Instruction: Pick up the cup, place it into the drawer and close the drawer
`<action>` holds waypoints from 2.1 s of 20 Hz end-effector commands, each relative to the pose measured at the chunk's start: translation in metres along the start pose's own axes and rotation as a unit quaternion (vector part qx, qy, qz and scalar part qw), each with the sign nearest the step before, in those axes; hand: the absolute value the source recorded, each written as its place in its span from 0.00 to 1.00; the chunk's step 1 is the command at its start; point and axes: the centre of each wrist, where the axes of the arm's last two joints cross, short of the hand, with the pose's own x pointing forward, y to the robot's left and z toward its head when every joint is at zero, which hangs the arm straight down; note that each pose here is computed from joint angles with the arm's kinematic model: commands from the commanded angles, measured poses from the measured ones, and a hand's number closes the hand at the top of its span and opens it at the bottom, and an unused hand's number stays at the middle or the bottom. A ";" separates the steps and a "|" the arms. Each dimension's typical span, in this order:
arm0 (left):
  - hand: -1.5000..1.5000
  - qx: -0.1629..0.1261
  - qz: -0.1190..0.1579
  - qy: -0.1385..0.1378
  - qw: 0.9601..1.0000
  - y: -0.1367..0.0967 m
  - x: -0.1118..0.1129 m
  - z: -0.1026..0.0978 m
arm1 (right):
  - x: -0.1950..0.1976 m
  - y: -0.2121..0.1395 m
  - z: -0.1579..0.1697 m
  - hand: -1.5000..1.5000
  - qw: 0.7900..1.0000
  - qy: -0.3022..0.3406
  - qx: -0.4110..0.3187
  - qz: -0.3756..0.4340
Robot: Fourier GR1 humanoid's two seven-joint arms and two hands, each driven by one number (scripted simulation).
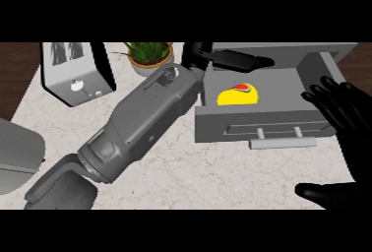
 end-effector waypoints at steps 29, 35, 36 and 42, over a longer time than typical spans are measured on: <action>0.00 0.117 0.071 0.025 0.990 0.209 0.019 0.175 | -0.043 0.001 0.008 1.00 0.890 0.104 0.194 0.400; 0.00 0.118 0.068 0.025 0.990 0.249 0.024 0.210 | -0.102 0.008 -0.005 1.00 0.859 0.119 0.209 0.452; 0.00 0.127 0.055 0.032 0.990 0.244 0.009 0.224 | -0.107 0.019 0.004 1.00 0.859 0.115 0.211 0.452; 0.00 0.134 0.059 0.020 0.989 0.270 0.011 0.247 | -0.145 0.013 -0.014 0.00 0.834 0.160 0.213 0.483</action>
